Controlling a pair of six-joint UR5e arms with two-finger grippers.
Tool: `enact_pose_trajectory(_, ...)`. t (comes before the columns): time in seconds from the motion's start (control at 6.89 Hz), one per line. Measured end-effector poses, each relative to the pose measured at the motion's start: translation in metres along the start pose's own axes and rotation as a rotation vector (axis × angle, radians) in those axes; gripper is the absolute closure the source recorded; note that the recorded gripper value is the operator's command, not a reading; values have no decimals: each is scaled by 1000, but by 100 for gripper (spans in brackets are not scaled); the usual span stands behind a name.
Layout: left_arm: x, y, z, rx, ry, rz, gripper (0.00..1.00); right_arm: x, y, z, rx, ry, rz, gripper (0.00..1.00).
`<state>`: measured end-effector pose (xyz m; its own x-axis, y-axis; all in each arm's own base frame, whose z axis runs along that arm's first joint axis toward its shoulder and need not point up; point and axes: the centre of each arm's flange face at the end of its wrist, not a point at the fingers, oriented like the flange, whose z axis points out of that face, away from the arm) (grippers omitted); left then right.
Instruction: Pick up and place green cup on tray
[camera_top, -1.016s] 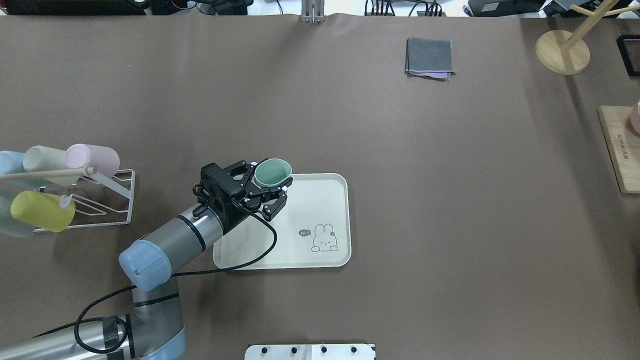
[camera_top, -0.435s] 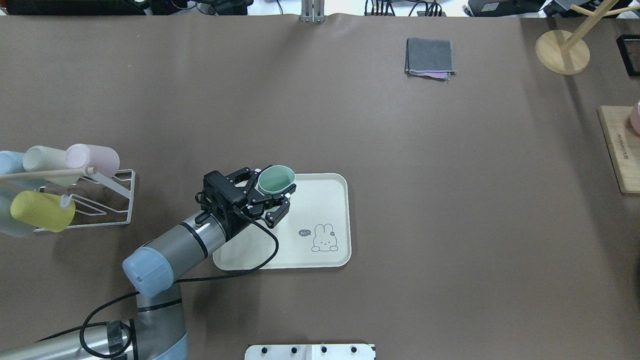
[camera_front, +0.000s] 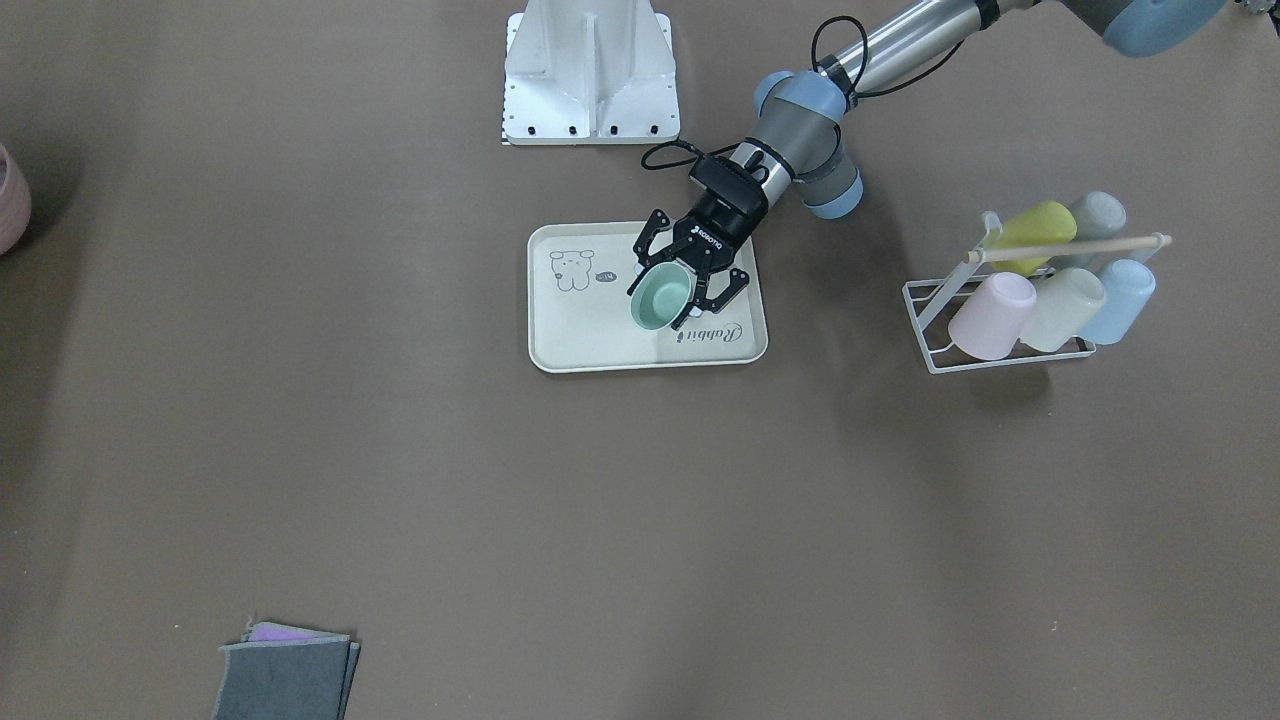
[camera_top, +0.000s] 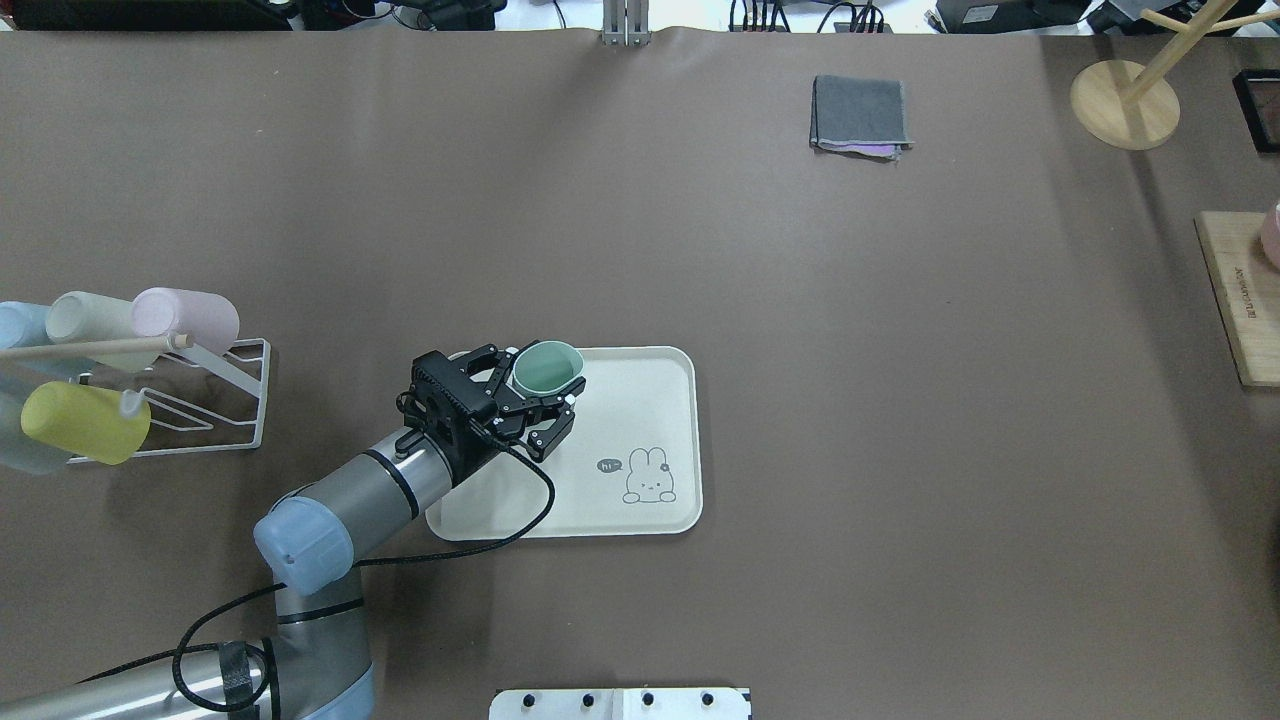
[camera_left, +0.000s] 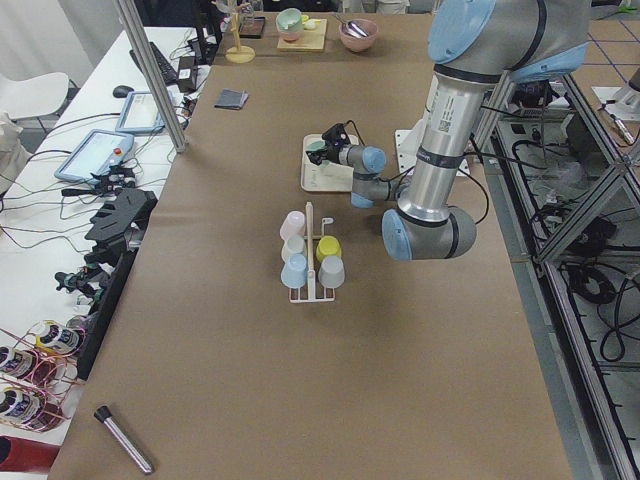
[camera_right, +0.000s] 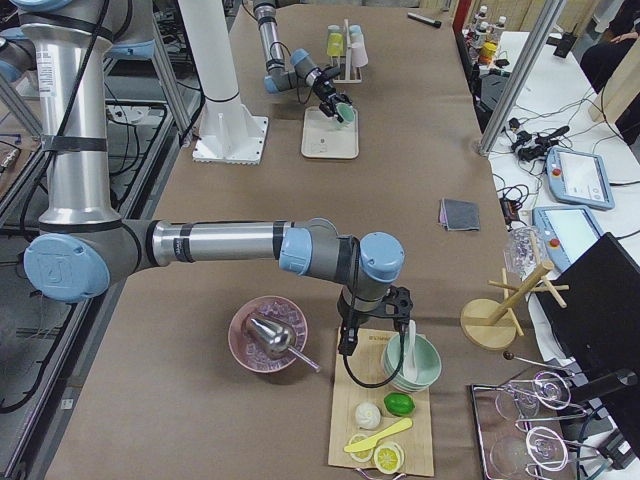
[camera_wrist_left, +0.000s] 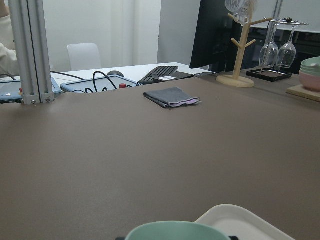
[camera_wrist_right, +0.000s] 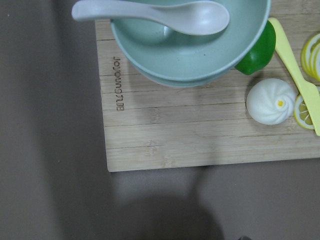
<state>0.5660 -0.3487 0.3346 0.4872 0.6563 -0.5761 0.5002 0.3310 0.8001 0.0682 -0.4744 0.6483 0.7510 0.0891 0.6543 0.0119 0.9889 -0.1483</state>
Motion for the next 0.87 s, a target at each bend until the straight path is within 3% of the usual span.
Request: enact_pose_trajectory(0.87, 2, -1, 0, 2, 5, 5, 28, 0, -1, 0, 4, -3, -7, 1)
